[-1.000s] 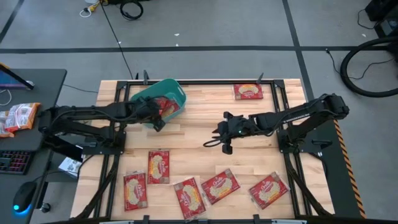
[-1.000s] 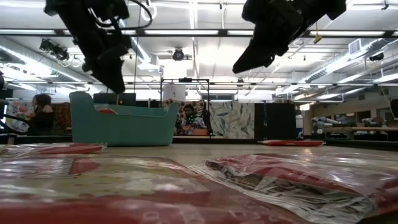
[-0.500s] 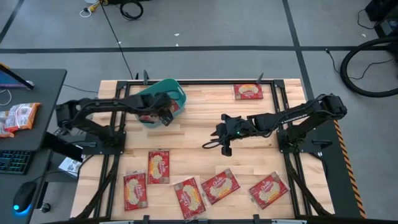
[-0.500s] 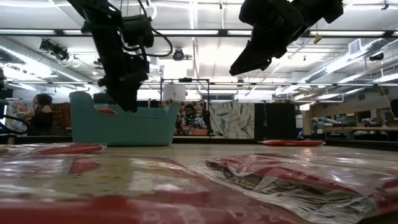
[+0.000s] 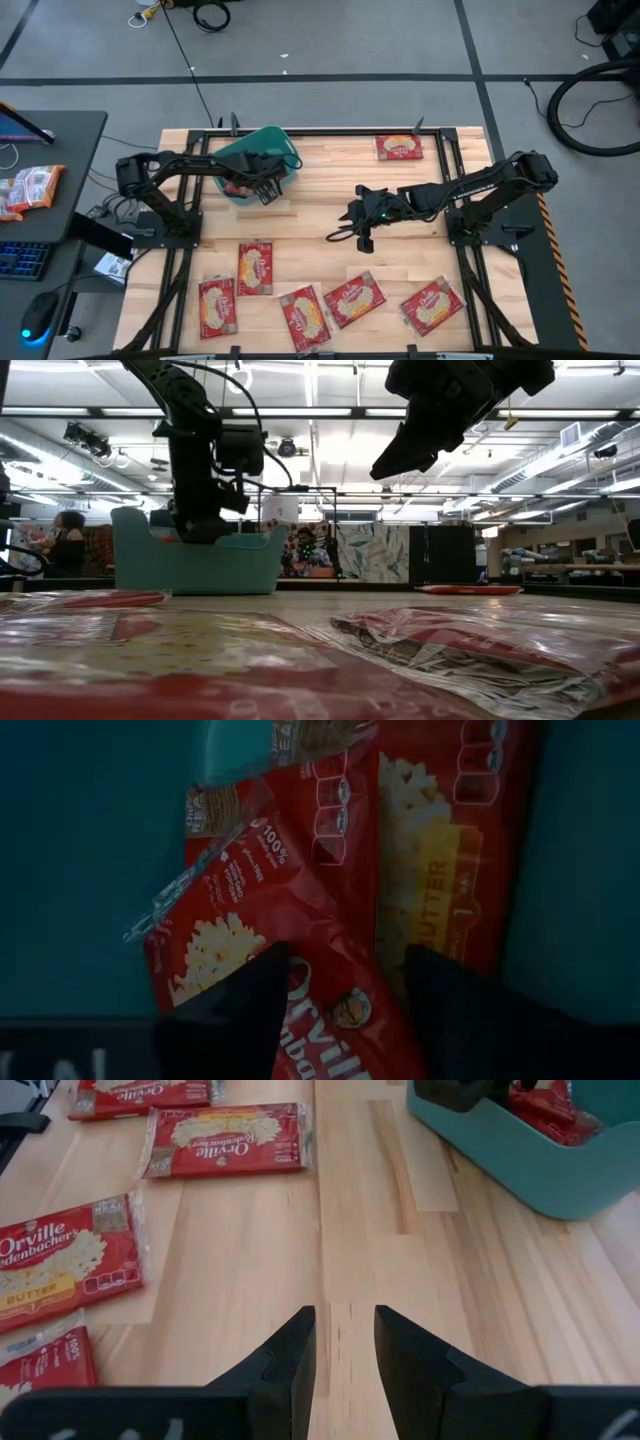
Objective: Sort popcorn bags into baskets
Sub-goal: Put the popcorn bag into the bin
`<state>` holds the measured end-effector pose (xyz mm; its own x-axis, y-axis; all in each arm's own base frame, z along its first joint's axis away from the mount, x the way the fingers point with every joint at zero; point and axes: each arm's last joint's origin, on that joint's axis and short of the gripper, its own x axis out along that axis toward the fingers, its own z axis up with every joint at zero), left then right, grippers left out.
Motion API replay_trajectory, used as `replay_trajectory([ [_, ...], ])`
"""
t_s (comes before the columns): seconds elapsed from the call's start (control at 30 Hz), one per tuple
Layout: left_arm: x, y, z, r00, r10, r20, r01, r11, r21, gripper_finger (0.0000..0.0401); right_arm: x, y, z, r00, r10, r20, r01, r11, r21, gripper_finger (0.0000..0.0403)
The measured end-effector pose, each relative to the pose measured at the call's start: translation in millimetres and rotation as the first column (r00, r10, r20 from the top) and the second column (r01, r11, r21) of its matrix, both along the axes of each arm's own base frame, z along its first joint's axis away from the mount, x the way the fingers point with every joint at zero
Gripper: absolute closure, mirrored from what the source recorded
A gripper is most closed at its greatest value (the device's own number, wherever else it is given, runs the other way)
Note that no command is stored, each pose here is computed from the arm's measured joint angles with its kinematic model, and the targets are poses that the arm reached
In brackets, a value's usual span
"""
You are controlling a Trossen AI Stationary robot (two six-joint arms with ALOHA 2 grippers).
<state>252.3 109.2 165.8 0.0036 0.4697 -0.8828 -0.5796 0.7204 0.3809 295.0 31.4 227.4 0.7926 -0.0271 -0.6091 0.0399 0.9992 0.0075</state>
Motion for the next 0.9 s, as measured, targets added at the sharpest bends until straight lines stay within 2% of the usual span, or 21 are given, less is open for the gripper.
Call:
replay_trajectory([
  [0.13,-1.8,-0.5,-1.0,1.000,0.002,-0.026,-0.003,1.000,-0.004,0.0236,0.0,0.0,0.1,1.000,0.001,0.001,-0.001,1.000,0.001,0.0293],
  [0.5,-4.8,-4.7,-1.2,0.997,-0.023,-0.075,0.022,1.000,-0.015,0.0379,-0.1,0.0,0.2,1.000,-0.003,0.001,0.003,1.000,0.008,0.0293],
  [0.73,0.4,-16.4,19.5,0.990,-0.113,-0.087,0.116,0.993,0.026,0.0392,0.0,0.1,0.3,1.000,-0.003,0.002,0.003,1.000,0.007,0.0293],
  [0.9,9.1,-27.6,35.1,0.935,-0.311,-0.170,0.327,0.942,0.077,0.0392,-0.2,0.7,0.0,1.000,0.002,0.000,-0.002,1.000,0.015,0.0293],
])
